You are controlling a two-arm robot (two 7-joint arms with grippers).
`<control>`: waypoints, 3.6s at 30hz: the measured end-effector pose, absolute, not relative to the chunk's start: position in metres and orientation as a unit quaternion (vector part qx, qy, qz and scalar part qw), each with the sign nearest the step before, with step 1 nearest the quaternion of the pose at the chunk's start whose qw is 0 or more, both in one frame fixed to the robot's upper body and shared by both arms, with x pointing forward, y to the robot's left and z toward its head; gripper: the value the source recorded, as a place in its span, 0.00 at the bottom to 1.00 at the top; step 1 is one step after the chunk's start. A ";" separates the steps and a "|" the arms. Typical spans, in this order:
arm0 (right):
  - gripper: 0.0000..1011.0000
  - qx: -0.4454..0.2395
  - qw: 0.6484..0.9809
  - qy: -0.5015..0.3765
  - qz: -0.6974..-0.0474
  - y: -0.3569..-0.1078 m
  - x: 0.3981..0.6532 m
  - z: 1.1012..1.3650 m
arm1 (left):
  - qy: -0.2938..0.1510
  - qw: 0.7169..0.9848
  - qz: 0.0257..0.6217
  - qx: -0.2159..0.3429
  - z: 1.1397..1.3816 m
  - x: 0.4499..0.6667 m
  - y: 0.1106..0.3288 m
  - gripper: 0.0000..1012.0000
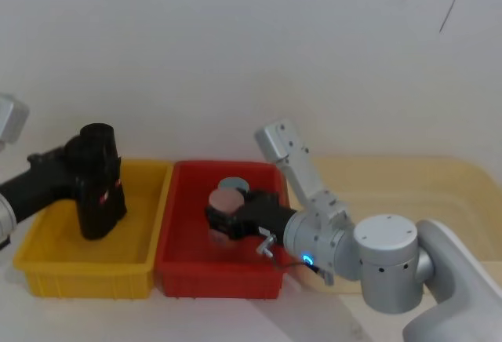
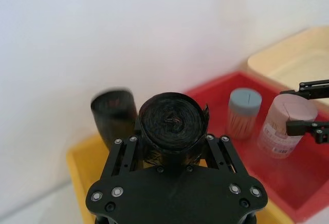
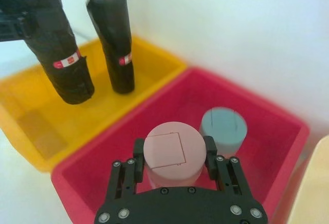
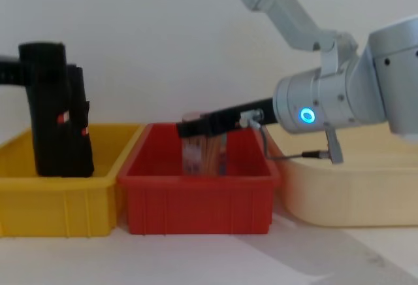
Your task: Pick up the garbage bag with the one hand and transfer it to the other hand.
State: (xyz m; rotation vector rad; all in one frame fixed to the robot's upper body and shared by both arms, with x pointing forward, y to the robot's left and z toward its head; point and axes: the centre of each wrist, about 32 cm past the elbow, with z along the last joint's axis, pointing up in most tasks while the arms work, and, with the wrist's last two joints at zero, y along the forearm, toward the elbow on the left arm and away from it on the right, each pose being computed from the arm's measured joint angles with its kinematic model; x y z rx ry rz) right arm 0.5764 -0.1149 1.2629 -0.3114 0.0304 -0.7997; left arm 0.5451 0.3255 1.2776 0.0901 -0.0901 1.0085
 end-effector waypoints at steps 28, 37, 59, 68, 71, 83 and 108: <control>0.66 -0.027 0.883 -0.129 -0.451 -0.156 0.550 1.345 | -0.193 0.906 0.374 -0.040 1.387 0.581 0.269 0.51; 0.66 -0.015 0.850 -0.156 -0.503 -0.185 0.535 1.354 | -0.207 0.924 0.316 -0.059 1.391 0.604 0.232 0.51; 0.66 -0.073 0.814 -0.116 -0.564 -0.230 0.518 1.330 | -0.173 0.956 0.232 -0.042 1.351 0.653 0.138 0.51; 0.74 -0.092 0.816 -0.105 -0.561 -0.232 0.525 1.324 | -0.163 0.958 0.236 -0.030 1.339 0.659 0.128 0.51; 0.81 -0.096 0.816 -0.102 -0.561 -0.233 0.526 1.323 | -0.161 0.958 0.236 -0.027 1.336 0.661 0.126 0.51; 0.99 -0.101 0.820 -0.099 -0.554 -0.233 0.528 1.321 | -0.156 0.958 0.238 -0.021 1.331 0.663 0.122 0.51; 0.99 -0.090 0.878 -0.062 -0.466 -0.218 0.528 1.310 | -0.154 0.959 0.239 -0.018 1.329 0.665 0.119 0.51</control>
